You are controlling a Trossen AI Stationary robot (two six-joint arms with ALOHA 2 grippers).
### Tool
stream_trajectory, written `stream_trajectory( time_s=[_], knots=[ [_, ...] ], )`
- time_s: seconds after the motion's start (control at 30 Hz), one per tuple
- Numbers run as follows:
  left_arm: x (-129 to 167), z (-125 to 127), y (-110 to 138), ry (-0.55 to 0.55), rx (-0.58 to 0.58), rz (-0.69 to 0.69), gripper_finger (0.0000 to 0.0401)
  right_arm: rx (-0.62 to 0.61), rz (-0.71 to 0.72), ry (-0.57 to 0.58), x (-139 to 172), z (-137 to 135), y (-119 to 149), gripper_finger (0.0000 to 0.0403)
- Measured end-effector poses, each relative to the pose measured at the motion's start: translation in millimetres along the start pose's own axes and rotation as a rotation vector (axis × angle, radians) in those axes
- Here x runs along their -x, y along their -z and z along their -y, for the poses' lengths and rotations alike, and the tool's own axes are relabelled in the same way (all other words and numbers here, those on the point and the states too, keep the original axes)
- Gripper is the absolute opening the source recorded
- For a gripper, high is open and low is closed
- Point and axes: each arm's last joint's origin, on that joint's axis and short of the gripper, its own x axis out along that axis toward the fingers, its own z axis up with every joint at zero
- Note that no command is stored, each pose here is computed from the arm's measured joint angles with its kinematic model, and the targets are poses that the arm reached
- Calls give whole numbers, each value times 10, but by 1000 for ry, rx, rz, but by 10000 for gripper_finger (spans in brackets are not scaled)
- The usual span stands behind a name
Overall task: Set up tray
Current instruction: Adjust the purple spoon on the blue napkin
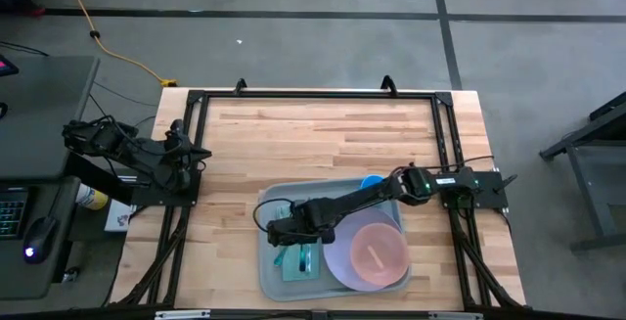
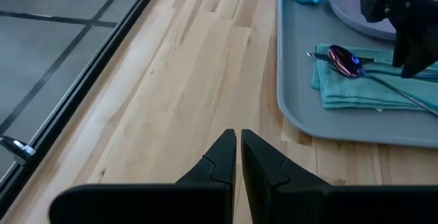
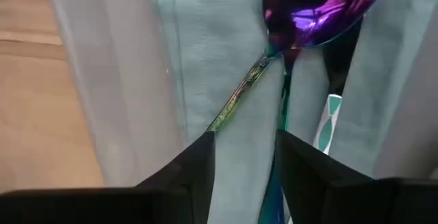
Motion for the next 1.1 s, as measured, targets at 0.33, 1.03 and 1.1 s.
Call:
stream_trajectory(
  time_s=[0.33,1.03,1.1],
  knots=[
    [0,4,1,13,-1,-4,56,-48,10,-49,1,-101,-225,122],
    [0,13,4,43,-16,-13,56,-96,-58,-10,-139,-85,-247,122],
    [0,13,5,45,-22,-14,56,-99,-59,-7,-177,-82,-246,122]
  ],
)
